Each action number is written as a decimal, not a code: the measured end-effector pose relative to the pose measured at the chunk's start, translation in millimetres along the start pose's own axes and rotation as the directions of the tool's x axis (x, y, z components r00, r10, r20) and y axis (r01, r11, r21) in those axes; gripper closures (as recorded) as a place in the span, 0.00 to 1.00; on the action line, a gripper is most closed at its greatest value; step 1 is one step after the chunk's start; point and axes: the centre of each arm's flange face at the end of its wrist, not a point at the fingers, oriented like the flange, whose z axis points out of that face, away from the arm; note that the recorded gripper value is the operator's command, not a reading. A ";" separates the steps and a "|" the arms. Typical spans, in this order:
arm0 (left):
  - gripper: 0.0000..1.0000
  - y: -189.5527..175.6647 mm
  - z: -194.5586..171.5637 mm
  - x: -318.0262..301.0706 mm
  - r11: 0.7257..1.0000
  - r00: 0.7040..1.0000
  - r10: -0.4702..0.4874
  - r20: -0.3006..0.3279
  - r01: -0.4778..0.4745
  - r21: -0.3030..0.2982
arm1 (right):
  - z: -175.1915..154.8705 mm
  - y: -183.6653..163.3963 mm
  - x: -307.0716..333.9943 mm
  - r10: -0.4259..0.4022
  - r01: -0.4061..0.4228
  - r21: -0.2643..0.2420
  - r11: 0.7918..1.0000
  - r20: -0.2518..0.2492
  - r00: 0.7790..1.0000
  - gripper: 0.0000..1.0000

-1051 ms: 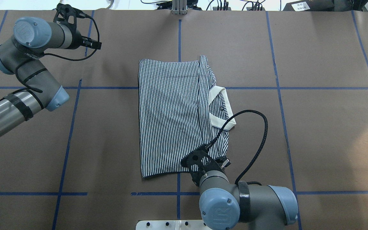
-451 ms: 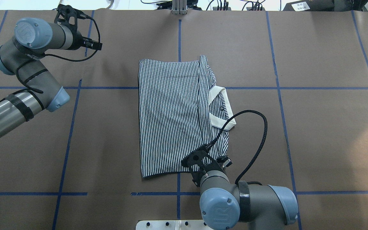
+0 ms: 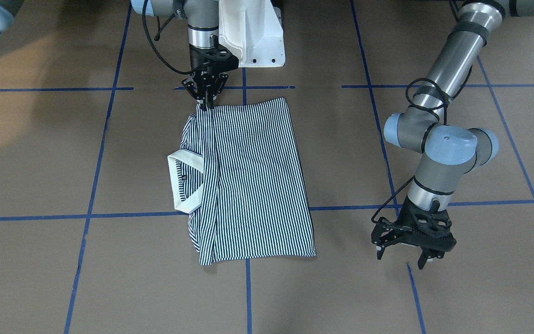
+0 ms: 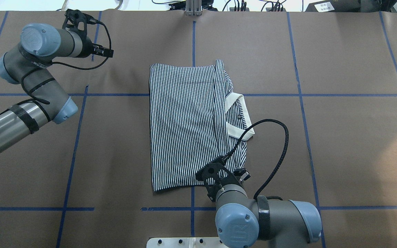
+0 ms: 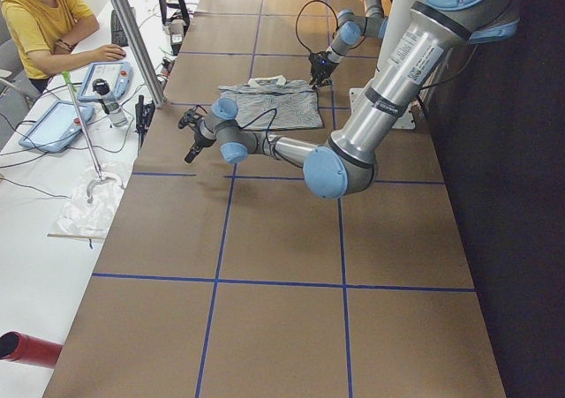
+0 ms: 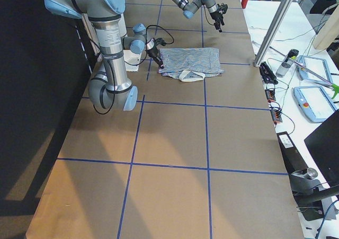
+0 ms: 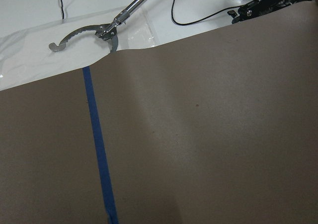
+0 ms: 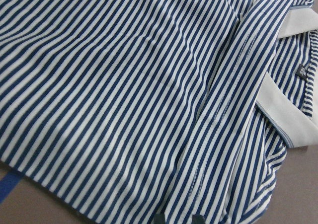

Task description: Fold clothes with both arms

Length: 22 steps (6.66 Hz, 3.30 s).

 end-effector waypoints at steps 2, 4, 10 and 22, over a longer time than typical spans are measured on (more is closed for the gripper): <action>0.00 0.7 0.3 0.9 1.000 1.000 -0.001 -0.001 0.001 -0.001 | 0.1 1.2 -1.6 -0.001 0.001 -0.001 1.000 0.001 1.000 0.66; 0.00 0.7 0.4 1.0 1.000 1.000 -0.001 -0.001 0.001 -0.001 | 2.6 6.6 -2.9 -0.008 0.008 -0.005 1.000 -0.004 1.000 0.86; 0.00 3.7 -1.0 0.7 1.000 1.000 0.000 -0.011 0.000 0.008 | 6.7 6.9 48.2 0.024 -0.022 0.022 1.000 -0.065 0.998 1.00; 0.00 14.7 3.0 11.3 1.000 1.000 -0.008 -0.023 0.008 -0.005 | 15.6 -69.4 116.5 0.297 -0.300 -0.072 0.951 -0.047 0.954 0.00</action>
